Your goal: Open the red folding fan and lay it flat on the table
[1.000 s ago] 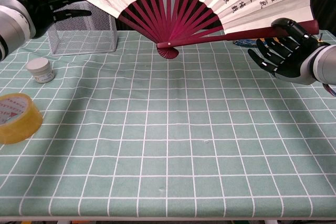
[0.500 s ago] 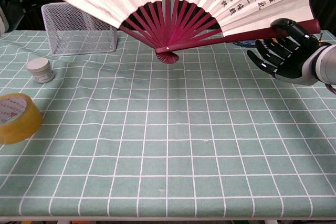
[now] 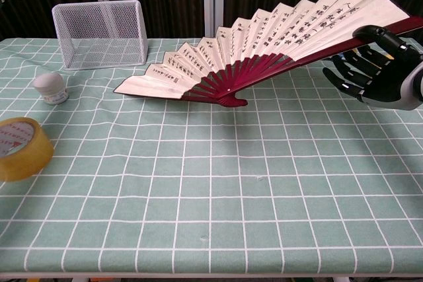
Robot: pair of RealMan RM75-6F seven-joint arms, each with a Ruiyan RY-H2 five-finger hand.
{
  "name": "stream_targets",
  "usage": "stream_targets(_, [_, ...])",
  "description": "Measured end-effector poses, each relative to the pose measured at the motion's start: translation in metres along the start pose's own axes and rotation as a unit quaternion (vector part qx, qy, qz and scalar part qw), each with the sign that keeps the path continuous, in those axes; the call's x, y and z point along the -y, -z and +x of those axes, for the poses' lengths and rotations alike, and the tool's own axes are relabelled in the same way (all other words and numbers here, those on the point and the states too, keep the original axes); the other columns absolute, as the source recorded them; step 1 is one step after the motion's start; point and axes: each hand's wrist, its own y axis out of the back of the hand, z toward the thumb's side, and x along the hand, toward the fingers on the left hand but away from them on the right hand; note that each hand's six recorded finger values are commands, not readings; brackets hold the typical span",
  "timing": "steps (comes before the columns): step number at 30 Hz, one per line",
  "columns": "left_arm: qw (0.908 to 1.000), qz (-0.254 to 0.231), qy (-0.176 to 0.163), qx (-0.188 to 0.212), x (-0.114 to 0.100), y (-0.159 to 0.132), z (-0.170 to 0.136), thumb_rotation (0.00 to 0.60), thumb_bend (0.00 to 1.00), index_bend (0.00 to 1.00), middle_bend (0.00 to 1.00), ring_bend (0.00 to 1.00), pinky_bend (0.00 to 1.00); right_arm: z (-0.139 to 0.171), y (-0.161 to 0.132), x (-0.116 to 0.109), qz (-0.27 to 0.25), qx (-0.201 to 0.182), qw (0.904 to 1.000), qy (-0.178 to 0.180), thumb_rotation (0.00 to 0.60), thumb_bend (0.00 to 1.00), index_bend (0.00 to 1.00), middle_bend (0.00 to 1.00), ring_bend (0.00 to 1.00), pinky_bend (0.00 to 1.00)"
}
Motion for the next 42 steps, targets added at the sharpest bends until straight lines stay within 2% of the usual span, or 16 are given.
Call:
stream_targets(4, [0.9984, 0.049, 0.022, 0.014, 0.003, 0.002, -0.002, 0.6, 0.37, 0.09, 0.0, 0.0, 0.12, 0.007, -0.003, 0.004, 0.026, -0.002, 0.9993, -0.028, 0.6, 0.36, 0.11, 0.23, 0.05, 0.04])
stream_targets(7, [0.9941, 0.096, 0.044, 0.025, 0.006, 0.003, -0.003, 0.6, 0.35, 0.09, 0.0, 0.0, 0.12, 0.013, -0.002, 0.005, 0.046, 0.014, 0.9973, -0.055, 0.6, 0.29, 0.0, 0.06, 0.0, 0.0])
stream_targets(8, [0.9923, 0.109, 0.051, 0.028, 0.007, 0.003, -0.004, 0.6, 0.34, 0.09, 0.0, 0.0, 0.12, 0.016, -0.002, 0.005, 0.054, 0.02, 0.9963, -0.063, 0.6, 0.23, 0.0, 0.02, 0.0, 0.0])
stream_targets(11, [0.9846, 0.153, 0.075, 0.039, 0.01, 0.002, -0.005, 0.6, 0.32, 0.09, 0.0, 0.0, 0.12, 0.024, -0.002, 0.002, 0.087, 0.043, 0.9912, -0.089, 0.6, 0.14, 0.0, 0.0, 0.0, 0.0])
stream_targets(15, [0.9755, 0.19, 0.098, 0.054, 0.012, -0.002, -0.005, 0.6, 0.31, 0.09, 0.0, 0.0, 0.12, 0.038, -0.016, -0.012, 0.145, 0.056, 0.9825, -0.103, 0.6, 0.11, 0.0, 0.0, 0.0, 0.0])
stream_targets(19, [0.9656, 0.223, 0.117, 0.065, 0.015, -0.004, -0.005, 0.6, 0.3, 0.09, 0.0, 0.0, 0.12, 0.043, -0.031, -0.024, 0.165, 0.037, 0.9813, -0.091, 0.6, 0.09, 0.0, 0.0, 0.0, 0.0])
stream_targets(23, [0.9572, 0.25, 0.128, 0.069, 0.013, -0.005, -0.004, 0.6, 0.28, 0.09, 0.0, 0.0, 0.12, 0.044, -0.043, -0.034, 0.182, 0.013, 0.9807, -0.07, 0.6, 0.02, 0.0, 0.0, 0.0, 0.0])
stream_targets(26, [0.9475, 0.28, 0.136, 0.073, 0.009, -0.004, -0.003, 0.6, 0.24, 0.09, 0.0, 0.0, 0.12, 0.046, -0.048, -0.044, 0.226, 0.006, 0.9727, -0.053, 0.6, 0.0, 0.0, 0.0, 0.0, 0.0])
stream_targets(28, [0.9391, 0.304, 0.141, 0.076, 0.006, -0.003, -0.003, 0.6, 0.22, 0.09, 0.0, 0.0, 0.12, 0.046, -0.049, -0.05, 0.272, 0.002, 0.9614, -0.042, 0.6, 0.0, 0.0, 0.0, 0.0, 0.0])
stream_targets(29, [0.9357, 0.313, 0.143, 0.076, 0.005, -0.003, -0.003, 0.6, 0.21, 0.09, 0.0, 0.0, 0.12, 0.047, -0.051, -0.054, 0.294, -0.001, 0.955, -0.035, 0.6, 0.0, 0.0, 0.0, 0.0, 0.0])
stream_targets(32, [0.929, 0.329, 0.152, 0.073, 0.003, -0.002, -0.001, 0.6, 0.21, 0.09, 0.0, 0.0, 0.12, 0.047, -0.057, -0.065, 0.376, -0.017, 0.9264, -0.009, 0.6, 0.0, 0.0, 0.0, 0.0, 0.0])
stream_targets(35, [0.9236, 0.34, 0.162, 0.069, 0.002, 0.0, -0.003, 0.6, 0.2, 0.09, 0.0, 0.0, 0.12, 0.047, -0.064, -0.074, 0.461, -0.03, 0.8869, 0.017, 0.6, 0.0, 0.0, 0.0, 0.0, 0.0])
stream_targets(38, [0.9213, 0.346, 0.164, 0.07, 0.001, 0.0, -0.004, 0.6, 0.2, 0.09, 0.0, 0.0, 0.12, 0.047, -0.073, -0.08, 0.545, -0.043, 0.8363, 0.043, 0.6, 0.0, 0.0, 0.0, 0.0, 0.0])
stream_targets(39, [0.9202, 0.349, 0.163, 0.071, 0.0, 0.0, -0.004, 0.6, 0.2, 0.09, 0.0, 0.0, 0.12, 0.047, -0.076, -0.082, 0.579, -0.049, 0.8121, 0.053, 0.6, 0.0, 0.0, 0.0, 0.0, 0.0])
stream_targets(41, [0.9179, 0.355, 0.161, 0.073, -0.003, -0.001, -0.003, 0.6, 0.2, 0.09, 0.0, 0.0, 0.12, 0.048, -0.081, -0.086, 0.631, -0.054, 0.7708, 0.067, 0.6, 0.0, 0.0, 0.0, 0.0, 0.0])
stream_targets(42, [0.9177, 0.356, 0.16, 0.072, -0.004, -0.001, -0.003, 0.6, 0.2, 0.09, 0.0, 0.0, 0.12, 0.049, -0.085, -0.087, 0.666, -0.057, 0.7403, 0.076, 0.6, 0.0, 0.0, 0.0, 0.0, 0.0])
